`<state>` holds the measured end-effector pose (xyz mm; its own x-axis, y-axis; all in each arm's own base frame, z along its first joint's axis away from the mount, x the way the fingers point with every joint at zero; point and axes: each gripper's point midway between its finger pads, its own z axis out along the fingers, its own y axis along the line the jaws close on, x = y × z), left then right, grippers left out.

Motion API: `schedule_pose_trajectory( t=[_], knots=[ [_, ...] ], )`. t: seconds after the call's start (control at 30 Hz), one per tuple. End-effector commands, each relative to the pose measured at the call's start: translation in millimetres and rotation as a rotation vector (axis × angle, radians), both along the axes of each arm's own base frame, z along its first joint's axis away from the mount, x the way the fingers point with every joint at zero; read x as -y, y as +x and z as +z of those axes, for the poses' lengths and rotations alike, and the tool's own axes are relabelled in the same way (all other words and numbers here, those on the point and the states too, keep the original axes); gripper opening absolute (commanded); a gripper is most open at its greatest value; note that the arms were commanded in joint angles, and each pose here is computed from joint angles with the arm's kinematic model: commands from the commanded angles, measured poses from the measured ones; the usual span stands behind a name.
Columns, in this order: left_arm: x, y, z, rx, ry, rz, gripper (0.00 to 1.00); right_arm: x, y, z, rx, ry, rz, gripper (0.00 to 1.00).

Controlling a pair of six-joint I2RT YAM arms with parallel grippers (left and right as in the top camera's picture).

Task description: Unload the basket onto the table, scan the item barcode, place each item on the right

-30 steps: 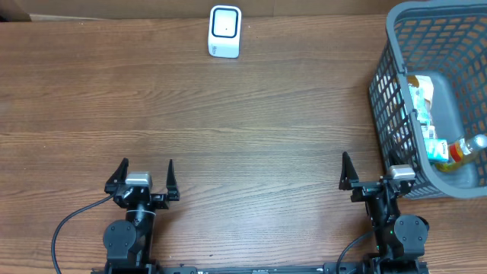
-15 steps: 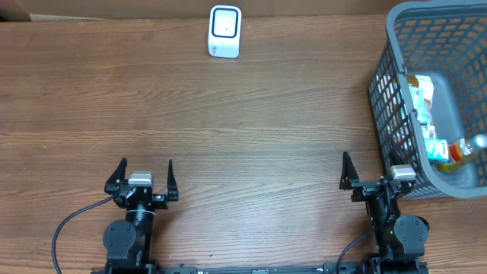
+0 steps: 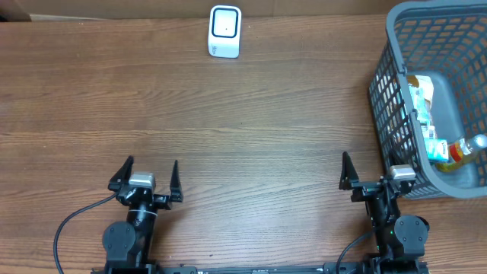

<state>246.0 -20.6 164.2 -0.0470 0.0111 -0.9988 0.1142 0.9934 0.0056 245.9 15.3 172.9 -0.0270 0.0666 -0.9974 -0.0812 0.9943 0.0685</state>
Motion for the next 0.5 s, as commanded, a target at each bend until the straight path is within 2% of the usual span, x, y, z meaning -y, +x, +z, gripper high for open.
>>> schedule_pose_trajectory(
  t=[0.0,0.2,0.47],
  knots=[
    [29.6,-6.7,17.2,0.057,-0.063,-0.175,1.00,-10.0,-1.3,0.2,0.007,0.009,0.059,1.00],
    [43.0,-25.4,86.9,0.200,-0.126,-0.269,1.00,-12.6,-7.7,24.4,0.020,0.037,0.075,1.00],
    [42.3,-60.8,166.9,0.229,-0.123,-0.269,1.00,-13.0,-38.0,94.5,0.052,0.111,0.081,1.00]
  ],
)
